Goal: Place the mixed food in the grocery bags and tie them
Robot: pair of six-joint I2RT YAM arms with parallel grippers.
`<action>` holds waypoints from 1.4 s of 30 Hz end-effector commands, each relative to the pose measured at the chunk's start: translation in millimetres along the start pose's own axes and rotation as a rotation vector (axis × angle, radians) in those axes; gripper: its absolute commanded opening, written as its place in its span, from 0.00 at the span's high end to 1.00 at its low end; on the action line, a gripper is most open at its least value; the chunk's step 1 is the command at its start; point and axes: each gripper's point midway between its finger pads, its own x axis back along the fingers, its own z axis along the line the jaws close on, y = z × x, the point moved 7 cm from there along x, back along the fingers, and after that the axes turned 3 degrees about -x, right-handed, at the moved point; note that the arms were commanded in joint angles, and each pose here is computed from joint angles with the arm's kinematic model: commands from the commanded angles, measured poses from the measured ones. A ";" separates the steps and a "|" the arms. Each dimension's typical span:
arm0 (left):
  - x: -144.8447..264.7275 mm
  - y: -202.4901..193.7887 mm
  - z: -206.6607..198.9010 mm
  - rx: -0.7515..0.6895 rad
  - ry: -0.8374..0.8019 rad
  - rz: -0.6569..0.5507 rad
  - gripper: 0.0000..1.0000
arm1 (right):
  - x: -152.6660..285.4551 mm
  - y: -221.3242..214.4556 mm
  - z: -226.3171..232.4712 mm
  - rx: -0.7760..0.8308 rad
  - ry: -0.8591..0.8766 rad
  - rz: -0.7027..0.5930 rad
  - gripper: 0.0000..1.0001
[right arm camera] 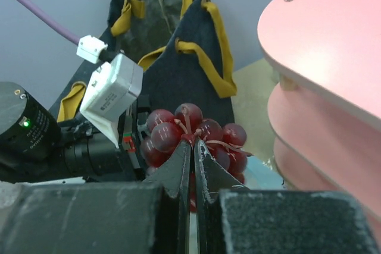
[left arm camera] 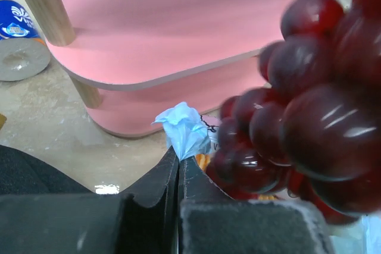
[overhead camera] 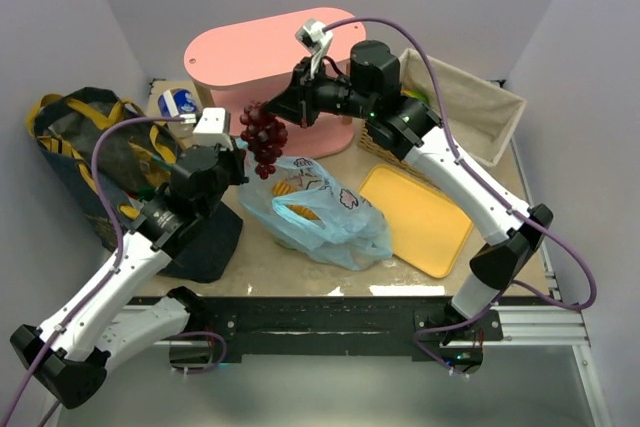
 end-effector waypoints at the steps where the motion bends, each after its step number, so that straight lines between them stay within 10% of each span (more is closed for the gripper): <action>1: 7.4 14.0 0.9 0.022 -0.017 -0.068 1.00 | 15.2 0.4 19.9 -0.061 0.024 0.018 1.00; 20: 14.2 9.6 3.5 0.008 -0.042 -0.086 1.00 | 24.7 -85.1 6.0 -0.151 -0.092 0.486 1.00; 24: 14.9 9.5 3.6 0.006 -0.043 -0.087 1.00 | 22.6 -97.3 10.0 -0.131 -0.081 0.577 0.46; 27: 12.7 8.2 3.9 0.003 -0.034 -0.083 1.00 | 20.8 -84.5 11.3 -0.089 -0.080 0.531 0.25; 42: -4.3 -4.9 5.8 -0.068 0.020 -0.012 1.00 | 145.7 -16.0 -269.1 -0.223 -0.952 0.149 0.13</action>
